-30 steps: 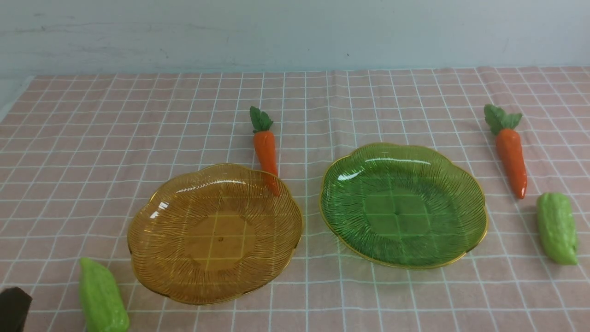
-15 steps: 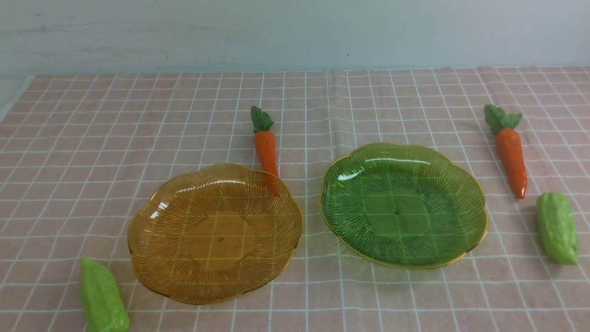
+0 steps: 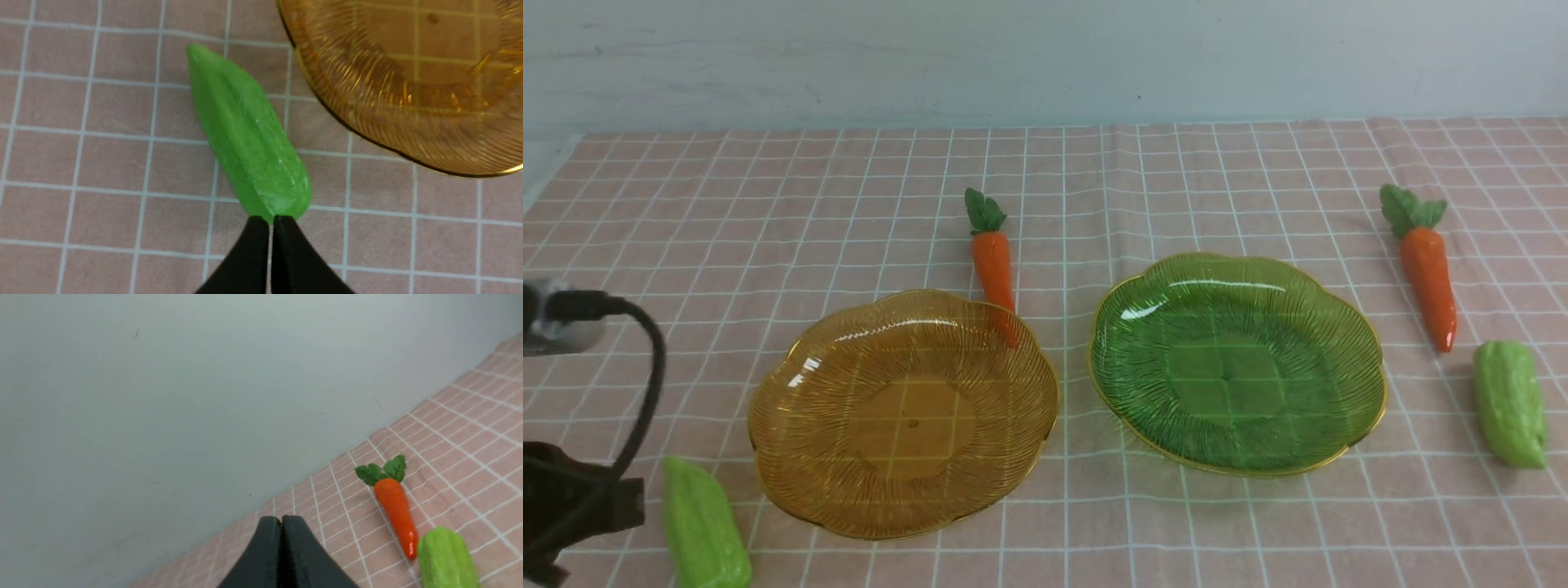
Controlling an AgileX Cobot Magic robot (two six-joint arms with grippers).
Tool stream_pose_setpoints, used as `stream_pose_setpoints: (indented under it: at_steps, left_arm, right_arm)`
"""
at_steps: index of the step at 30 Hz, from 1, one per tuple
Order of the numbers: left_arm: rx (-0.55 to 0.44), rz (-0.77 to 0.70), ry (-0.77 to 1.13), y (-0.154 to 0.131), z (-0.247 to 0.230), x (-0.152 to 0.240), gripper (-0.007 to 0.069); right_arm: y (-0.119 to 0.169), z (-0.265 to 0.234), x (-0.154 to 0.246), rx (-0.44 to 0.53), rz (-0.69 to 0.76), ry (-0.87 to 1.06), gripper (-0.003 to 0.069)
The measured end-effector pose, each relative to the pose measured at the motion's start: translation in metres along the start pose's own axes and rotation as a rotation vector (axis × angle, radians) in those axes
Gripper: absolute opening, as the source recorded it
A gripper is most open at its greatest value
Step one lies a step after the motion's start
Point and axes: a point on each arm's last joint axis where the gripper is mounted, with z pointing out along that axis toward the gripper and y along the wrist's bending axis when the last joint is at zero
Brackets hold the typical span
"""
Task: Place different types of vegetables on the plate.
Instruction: 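Put the green cucumber next to the left plate into that plate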
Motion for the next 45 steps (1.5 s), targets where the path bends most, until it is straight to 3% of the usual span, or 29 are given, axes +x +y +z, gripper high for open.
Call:
stream_pose_setpoints:
  at_steps: [3,7,11,17,24,27,30,32,37,42,45]
  left_arm:
    - [-0.019,-0.099,0.064,0.011,0.021,-0.008,0.0006]
    - [-0.005,-0.233,0.114,0.025,0.039,-0.014,0.0009]
    - [0.038,-0.321,0.139,0.028,0.052,-0.019,0.0011]
    - [0.089,-0.284,0.143,0.025,0.063,-0.023,0.0062]
    - [0.088,-0.224,0.121,0.028,0.073,-0.027,0.0274]
    - [0.079,-0.226,0.150,0.030,0.085,-0.027,0.0466]
    - [0.070,-0.234,0.186,0.032,0.097,-0.026,0.0559]
    - [0.064,-0.239,0.200,0.034,0.104,-0.026,0.0582]
    - [0.061,-0.257,0.243,0.035,0.117,-0.025,0.0552]
    - [0.050,-0.265,0.254,0.036,0.118,-0.026,0.0349]
    - [0.021,-0.227,0.269,0.038,0.114,-0.028,0.0292]
  right_arm:
    - [0.008,0.012,-0.019,0.012,-0.106,0.240,-0.0017]
    - [0.015,0.026,-0.029,-0.023,-0.171,0.423,-0.0017]
    - [0.020,0.038,-0.026,-0.094,-0.178,0.508,-0.0017]
    - [0.031,0.040,-0.027,-0.225,-0.167,0.502,-0.0017]
    - [0.036,0.040,-0.028,-0.278,-0.165,0.476,-0.0017]
    - [0.036,0.040,-0.029,-0.280,-0.167,0.474,-0.0017]
    - [0.036,0.040,-0.029,-0.281,-0.167,0.474,-0.0017]
    - [0.036,0.040,-0.029,-0.280,-0.167,0.473,-0.0017]
    - [0.036,0.041,-0.029,-0.271,-0.153,0.469,-0.0017]
    - [0.027,0.051,-0.029,-0.170,-0.112,0.521,-0.0017]
    - [0.018,0.062,-0.030,-0.064,-0.108,0.567,-0.0017]
